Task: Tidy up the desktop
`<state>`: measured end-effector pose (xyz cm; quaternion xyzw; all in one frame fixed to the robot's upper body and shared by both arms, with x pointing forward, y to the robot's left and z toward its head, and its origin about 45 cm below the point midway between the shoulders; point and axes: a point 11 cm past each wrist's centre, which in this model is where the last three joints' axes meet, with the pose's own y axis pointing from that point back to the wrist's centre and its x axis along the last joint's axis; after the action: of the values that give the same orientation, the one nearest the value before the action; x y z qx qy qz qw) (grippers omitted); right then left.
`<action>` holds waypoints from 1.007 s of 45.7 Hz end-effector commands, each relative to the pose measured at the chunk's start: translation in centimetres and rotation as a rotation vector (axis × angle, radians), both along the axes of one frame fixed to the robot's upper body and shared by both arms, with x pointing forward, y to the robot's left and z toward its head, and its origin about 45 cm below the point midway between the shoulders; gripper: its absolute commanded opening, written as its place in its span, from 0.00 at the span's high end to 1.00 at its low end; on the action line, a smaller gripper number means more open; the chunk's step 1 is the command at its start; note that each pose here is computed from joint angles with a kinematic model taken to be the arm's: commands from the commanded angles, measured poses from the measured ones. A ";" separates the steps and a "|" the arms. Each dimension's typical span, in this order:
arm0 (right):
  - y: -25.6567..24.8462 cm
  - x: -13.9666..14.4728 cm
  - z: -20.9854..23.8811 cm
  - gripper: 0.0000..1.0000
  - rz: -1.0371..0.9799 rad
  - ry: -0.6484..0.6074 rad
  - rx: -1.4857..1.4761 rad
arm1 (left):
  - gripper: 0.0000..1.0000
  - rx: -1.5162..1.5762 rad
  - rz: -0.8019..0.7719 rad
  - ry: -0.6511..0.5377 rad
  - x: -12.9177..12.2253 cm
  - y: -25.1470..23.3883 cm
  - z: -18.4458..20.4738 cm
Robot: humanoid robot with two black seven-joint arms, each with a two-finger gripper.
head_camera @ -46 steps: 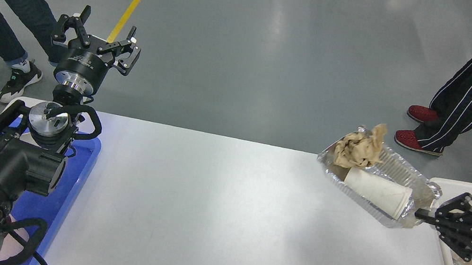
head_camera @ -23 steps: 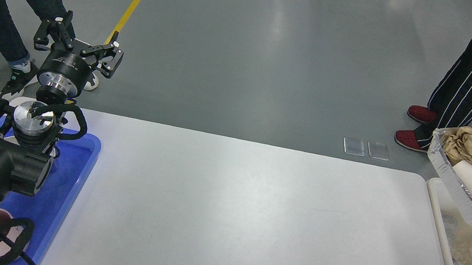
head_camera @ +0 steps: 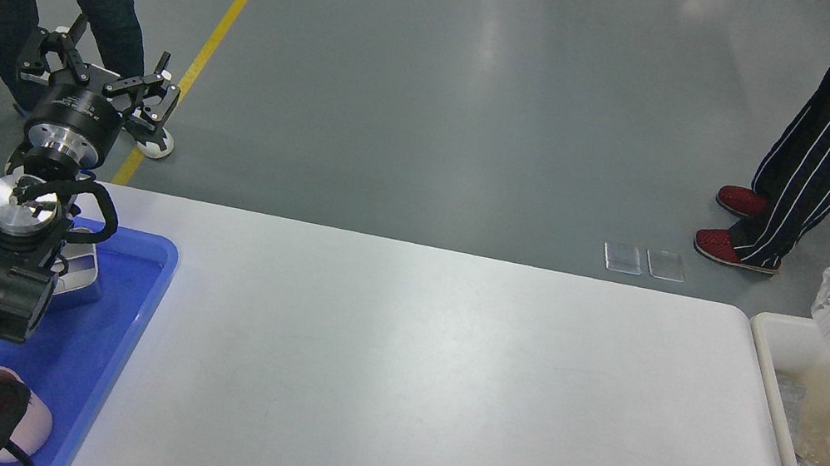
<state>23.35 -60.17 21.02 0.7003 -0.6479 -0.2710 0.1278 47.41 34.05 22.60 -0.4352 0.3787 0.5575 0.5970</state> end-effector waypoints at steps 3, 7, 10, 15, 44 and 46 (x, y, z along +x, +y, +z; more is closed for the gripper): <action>-1.8 -1.5 -1.1 1.00 -0.108 0.049 -0.003 | 0.03 0.004 0.002 0.000 0.0 0.2 0.0; -2.4 -2.1 -1.6 1.00 -0.138 0.066 0.002 | 0.03 0.004 0.002 0.000 0.0 0.2 0.0; -2.8 -2.6 -1.9 1.00 -0.160 0.077 0.004 | 0.03 0.002 0.002 0.002 0.0 0.1 0.0; -3.4 -3.3 -2.5 1.00 -0.199 0.095 0.007 | 0.03 0.003 0.003 0.001 0.0 0.2 0.0; -4.3 -4.7 -3.7 1.00 -0.299 0.154 -0.007 | 0.03 0.005 0.006 0.025 -0.6 0.5 -0.9; -4.3 -4.7 -3.7 1.00 -0.299 0.153 -0.008 | 0.03 0.005 0.006 0.025 -0.6 0.5 -0.9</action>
<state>18.61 -64.48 17.26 0.5731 -0.7340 -0.3378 0.1366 46.81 34.46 21.64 -0.4277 0.3843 0.5659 0.5909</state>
